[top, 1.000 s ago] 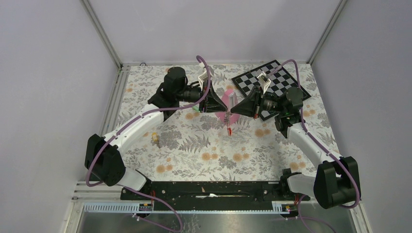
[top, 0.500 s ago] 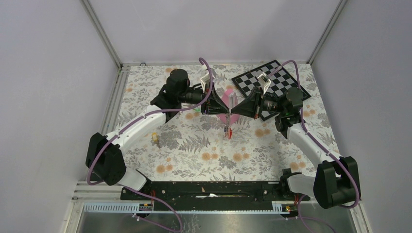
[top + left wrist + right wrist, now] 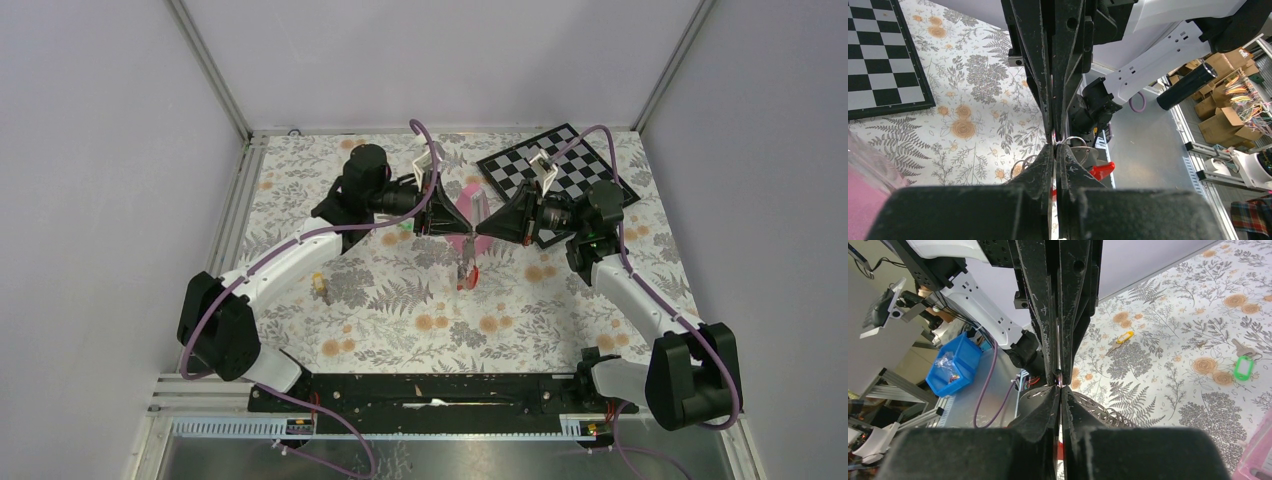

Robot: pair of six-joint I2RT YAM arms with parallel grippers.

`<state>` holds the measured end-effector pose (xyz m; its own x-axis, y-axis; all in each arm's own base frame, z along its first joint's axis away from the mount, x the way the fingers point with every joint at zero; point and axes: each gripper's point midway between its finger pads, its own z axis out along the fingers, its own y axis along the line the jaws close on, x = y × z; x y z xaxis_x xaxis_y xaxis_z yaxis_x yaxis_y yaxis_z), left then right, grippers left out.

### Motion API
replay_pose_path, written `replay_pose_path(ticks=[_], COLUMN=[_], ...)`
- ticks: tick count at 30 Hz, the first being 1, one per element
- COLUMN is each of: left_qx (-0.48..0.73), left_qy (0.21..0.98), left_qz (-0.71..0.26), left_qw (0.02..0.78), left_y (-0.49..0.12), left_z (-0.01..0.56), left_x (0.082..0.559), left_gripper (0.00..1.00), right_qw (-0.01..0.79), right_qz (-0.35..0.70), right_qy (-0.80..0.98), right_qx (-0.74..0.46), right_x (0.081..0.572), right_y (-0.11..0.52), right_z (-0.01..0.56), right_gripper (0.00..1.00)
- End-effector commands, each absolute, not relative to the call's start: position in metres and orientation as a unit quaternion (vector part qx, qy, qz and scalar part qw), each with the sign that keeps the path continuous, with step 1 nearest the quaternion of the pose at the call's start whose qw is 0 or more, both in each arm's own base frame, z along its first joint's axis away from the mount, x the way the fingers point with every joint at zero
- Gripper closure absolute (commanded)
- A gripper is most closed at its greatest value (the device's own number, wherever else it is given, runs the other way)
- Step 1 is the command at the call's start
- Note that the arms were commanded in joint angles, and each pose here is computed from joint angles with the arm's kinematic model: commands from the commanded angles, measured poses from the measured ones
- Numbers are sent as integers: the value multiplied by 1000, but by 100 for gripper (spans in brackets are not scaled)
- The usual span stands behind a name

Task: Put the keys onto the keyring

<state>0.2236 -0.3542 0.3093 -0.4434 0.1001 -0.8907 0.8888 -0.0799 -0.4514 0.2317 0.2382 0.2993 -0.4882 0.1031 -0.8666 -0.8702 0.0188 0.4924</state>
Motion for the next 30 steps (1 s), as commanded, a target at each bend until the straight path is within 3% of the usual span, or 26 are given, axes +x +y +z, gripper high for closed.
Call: replay_pose_path(ticks=[1,9,18,26,30], left_qx=[439,505,534,542,542], left_qy=[591,608,607,596,597], left_qz=[-592,-506,-480,-492,-493], left_qw=[329,346,341,330,327], left_y=[-355,-350,-357,-364,-365], left_z=[307,296,297,299,297], left_x=[219,215,208,202,202], left_gripper=[100,100,100,100,100], right_qw=[423,422,409,401,398], right_qz=[598,540,549,549,552], right_qy=[577,602,589,580,576], right_qx=[-361,-409,-429,-449,-453], right_x=[228,231,216,207,203], right_y=[237,232,231,235,237], right_z=[306,285,278,274,276], right_gripper=[88,70,54,52,59])
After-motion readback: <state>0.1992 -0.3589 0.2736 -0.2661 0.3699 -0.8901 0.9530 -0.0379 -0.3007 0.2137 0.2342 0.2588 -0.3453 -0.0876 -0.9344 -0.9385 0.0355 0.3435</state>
